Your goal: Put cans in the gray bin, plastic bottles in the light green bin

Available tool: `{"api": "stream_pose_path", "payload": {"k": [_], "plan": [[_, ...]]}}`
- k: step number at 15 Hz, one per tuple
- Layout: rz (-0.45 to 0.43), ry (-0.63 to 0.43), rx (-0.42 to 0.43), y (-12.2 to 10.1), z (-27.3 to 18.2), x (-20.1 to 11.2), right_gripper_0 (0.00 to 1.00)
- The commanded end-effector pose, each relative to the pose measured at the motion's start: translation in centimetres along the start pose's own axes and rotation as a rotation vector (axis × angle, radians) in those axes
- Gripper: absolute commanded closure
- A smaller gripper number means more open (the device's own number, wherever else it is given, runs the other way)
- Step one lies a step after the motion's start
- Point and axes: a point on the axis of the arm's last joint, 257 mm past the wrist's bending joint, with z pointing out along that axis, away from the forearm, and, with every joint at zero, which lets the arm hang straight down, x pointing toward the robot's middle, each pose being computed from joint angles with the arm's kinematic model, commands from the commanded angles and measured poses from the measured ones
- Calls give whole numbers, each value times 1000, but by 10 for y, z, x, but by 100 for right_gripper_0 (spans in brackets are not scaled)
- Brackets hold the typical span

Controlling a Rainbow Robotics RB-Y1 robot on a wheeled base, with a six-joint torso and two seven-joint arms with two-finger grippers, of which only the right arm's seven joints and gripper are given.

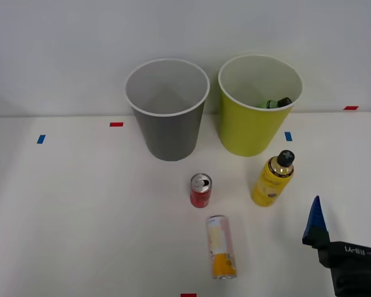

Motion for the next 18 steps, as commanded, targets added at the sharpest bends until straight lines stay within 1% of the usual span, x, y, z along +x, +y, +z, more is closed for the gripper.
{"api": "stream_pose_path", "payload": {"k": [1, 4, 7, 9, 11, 13, 14, 16, 18], "plan": [[2, -17, -42, 18, -16, 28, 0], [-116, 13, -104, 21, -34, 43, 0], [-143, 47, -138, 22, -50, 53, 0], [-138, 70, -156, 22, -59, 58, 0], [-168, 99, -183, 24, -68, 66, 0], [-191, 117, -232, 33, -73, 72, 0], [-228, 104, -270, 39, -75, 70, 0], [-229, 88, -320, 52, -80, 67, 0], [-244, 70, -339, 57, -86, 64, 0]]}}
